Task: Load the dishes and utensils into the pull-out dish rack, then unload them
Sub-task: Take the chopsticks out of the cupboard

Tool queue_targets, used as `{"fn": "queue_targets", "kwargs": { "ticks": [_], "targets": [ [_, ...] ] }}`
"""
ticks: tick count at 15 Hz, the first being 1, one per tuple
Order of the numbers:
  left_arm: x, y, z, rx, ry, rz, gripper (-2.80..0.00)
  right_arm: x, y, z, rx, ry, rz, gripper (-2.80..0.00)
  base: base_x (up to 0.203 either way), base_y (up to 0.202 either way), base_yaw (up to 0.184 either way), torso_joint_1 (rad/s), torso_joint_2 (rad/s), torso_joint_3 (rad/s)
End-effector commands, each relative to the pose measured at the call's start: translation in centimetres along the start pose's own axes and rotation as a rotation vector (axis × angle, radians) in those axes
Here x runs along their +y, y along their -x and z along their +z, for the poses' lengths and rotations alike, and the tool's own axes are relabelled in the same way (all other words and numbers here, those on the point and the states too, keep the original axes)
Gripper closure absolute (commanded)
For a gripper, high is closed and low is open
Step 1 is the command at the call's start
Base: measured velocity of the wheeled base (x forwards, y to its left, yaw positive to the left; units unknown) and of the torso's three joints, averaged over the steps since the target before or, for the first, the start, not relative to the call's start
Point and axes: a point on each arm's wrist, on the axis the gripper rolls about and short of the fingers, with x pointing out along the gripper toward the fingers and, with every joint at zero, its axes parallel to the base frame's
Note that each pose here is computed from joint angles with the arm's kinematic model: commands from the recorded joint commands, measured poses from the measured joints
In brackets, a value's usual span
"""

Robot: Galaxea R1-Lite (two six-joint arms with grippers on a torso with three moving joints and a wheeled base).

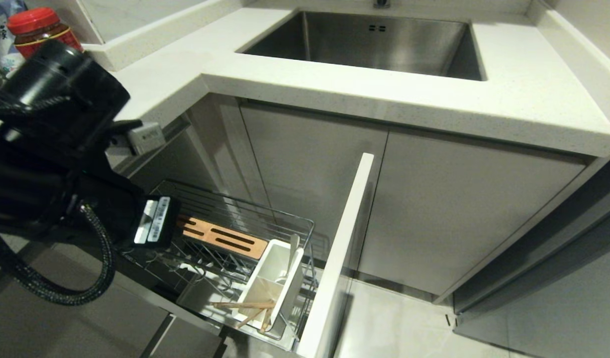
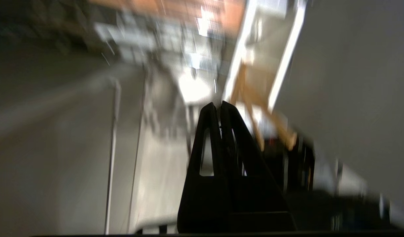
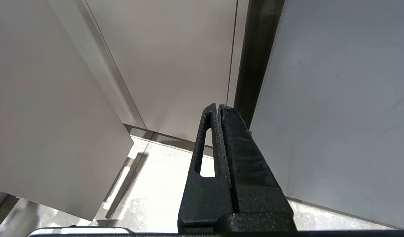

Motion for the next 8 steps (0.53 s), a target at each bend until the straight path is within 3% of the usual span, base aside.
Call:
{"fn": "queue_targets", "kwargs": {
  "ticks": [1,2,3,8],
  "targets": [
    [-1.3,-3.3,0.1,0.205,-0.048,-0.019,0.0,0.0,-0.2,-0.7,0.026,0.0,0.0,0.0,0.0,0.0,0.0,0.0,0.0,0.0],
    [-1.7,-4.4,0.1,0.261,-0.059,-0.026,0.0,0.0,-0.2,-0.7,0.026,0.0,-0.001,0.0,0.0,0.0,0.0,0.0,0.0,0.0],
    [-1.9,-5.5,0.2,0.307,-0.069,-0.023,-2.8,0.0,-0.2,-0.7,0.026,0.0,-0.001,0.0,0.0,0.0,0.0,0.0,0.0,0.0],
    [-2.6,-12.1,0.5,0.509,-0.081,-0.029,-2.8,0.0,-0.2,-0.7,0.026,0.0,0.0,0.0,0.0,0.0,0.0,0.0,0.0,0.0]
  ]
}}
